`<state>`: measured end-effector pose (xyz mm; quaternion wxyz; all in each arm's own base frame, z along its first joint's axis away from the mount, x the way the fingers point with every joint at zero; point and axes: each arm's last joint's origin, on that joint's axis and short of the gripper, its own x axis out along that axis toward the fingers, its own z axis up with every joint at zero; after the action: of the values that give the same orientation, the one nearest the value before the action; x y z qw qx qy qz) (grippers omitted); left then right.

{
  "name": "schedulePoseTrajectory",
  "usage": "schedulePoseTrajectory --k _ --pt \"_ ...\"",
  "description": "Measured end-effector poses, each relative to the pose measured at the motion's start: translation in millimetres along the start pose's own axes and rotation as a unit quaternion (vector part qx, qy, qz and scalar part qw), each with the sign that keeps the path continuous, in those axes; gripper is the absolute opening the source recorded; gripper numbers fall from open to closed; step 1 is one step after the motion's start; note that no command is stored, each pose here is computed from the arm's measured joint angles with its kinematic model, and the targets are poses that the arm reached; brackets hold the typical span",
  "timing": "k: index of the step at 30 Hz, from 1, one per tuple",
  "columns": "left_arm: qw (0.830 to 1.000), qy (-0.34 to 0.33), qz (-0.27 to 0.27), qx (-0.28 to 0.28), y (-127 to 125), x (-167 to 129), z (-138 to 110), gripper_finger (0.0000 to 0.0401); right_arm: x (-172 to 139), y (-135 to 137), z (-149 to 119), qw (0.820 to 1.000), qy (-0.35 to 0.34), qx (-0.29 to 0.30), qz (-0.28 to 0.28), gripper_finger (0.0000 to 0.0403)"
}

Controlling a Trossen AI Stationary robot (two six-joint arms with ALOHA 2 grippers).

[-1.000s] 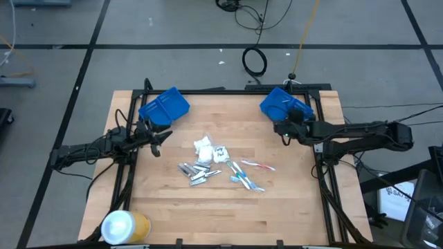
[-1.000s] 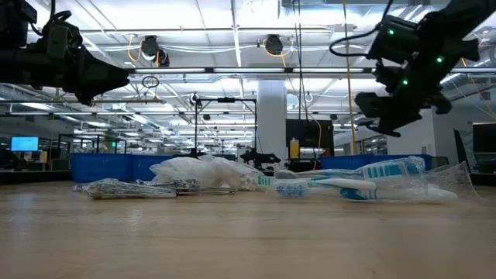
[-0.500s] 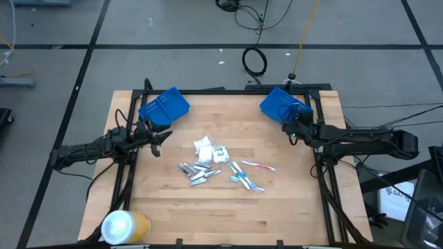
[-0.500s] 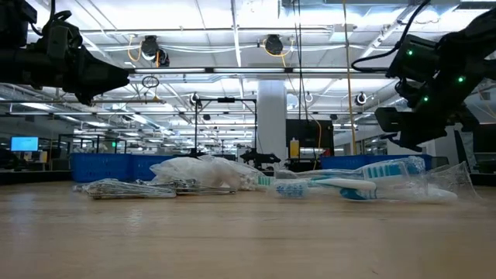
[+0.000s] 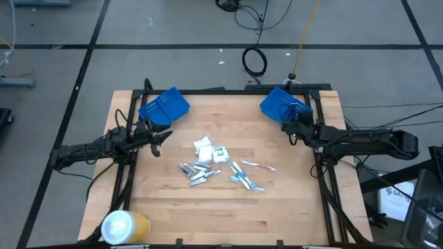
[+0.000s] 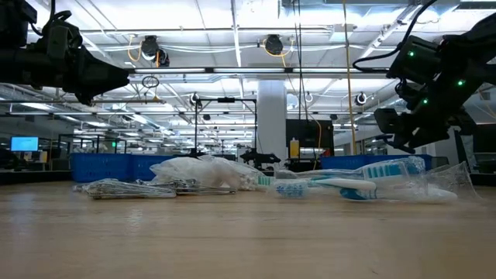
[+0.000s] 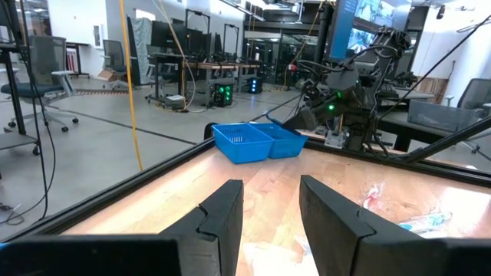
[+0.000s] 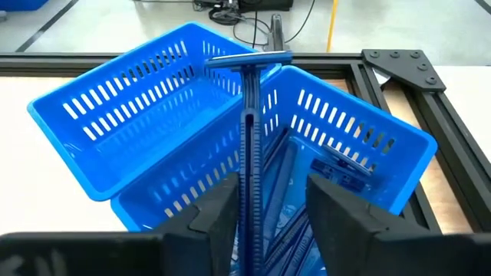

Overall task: Pick & Place Travel size toiletries
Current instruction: Put the blue razor into the right blue basket, then put the red toothbrush into the middle right blue basket

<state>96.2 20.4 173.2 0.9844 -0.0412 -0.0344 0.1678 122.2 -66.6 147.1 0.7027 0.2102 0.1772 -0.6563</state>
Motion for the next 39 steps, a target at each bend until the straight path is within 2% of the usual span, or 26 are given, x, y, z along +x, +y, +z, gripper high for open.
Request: schedulePoseTrajectory --k 9,13,20,23,25,27,28,29,31,33,35,37,39 --pt "1.0 0.0 0.0 0.0 -0.1 0.0 0.0 0.0127 0.0 -0.9 1.0 1.0 -0.018 0.017 -0.013 0.0164" --pt "1.0 0.0 0.0 0.0 -0.1 0.0 0.0 0.0127 0.0 -1.0 1.2 1.0 -0.021 -0.006 -0.016 0.0164" --pt "1.0 0.0 0.0 0.0 0.0 0.0 -0.1 0.0127 0.0 -0.3 0.5 1.0 -0.009 -0.027 -0.006 0.0142" --pt "1.0 0.0 0.0 0.0 0.0 0.0 -0.1 0.0127 -1.1 5.4 1.4 0.999 0.004 -0.038 0.032 0.0136" --pt "1.0 0.0 0.0 0.0 0.0 0.0 0.0 0.0127 -3.6 14.8 4.7 0.995 0.007 -0.048 0.09 0.0135" --pt "1.0 0.0 0.0 0.0 0.0 0.0 0.0 0.0127 -9.1 27.5 9.0 0.98 0.011 -0.069 0.184 0.0135" --pt "1.0 0.0 0.0 0.0 0.0 0.0 -0.1 0.0127 -13.7 34.9 11.8 0.966 0.01 -0.077 0.245 0.0135" --pt "1.0 0.0 0.0 0.0 0.0 0.0 0.0 0.0127 -19.4 41.9 14.0 0.946 0.011 -0.087 0.311 0.0134" --pt "1.0 0.0 0.0 0.0 0.0 0.0 0.0 0.0127 -33.9 55.2 15.5 0.891 0.006 -0.115 0.439 0.0132" --pt "1.0 0.0 0.0 0.0 0.0 0.0 0.0 0.0127 -51.1 65.7 10.8 0.835 0.002 -0.149 0.529 0.013" --pt "1.0 0.0 0.0 0.0 0.0 0.0 -0.1 0.0127 -67.6 74.1 3.4 0.809 0.006 -0.188 0.556 0.0129" --pt "1.0 0.0 0.0 0.0 0.0 0.0 0.0 0.0127 -82.7 81.4 -5.0 0.806 0.015 -0.234 0.544 0.0127" --pt "1.0 0.0 0.0 0.0 0.0 0.0 -0.1 0.0127 -96.8 89.1 -10.3 0.81 0.028 -0.275 0.517 0.0127"
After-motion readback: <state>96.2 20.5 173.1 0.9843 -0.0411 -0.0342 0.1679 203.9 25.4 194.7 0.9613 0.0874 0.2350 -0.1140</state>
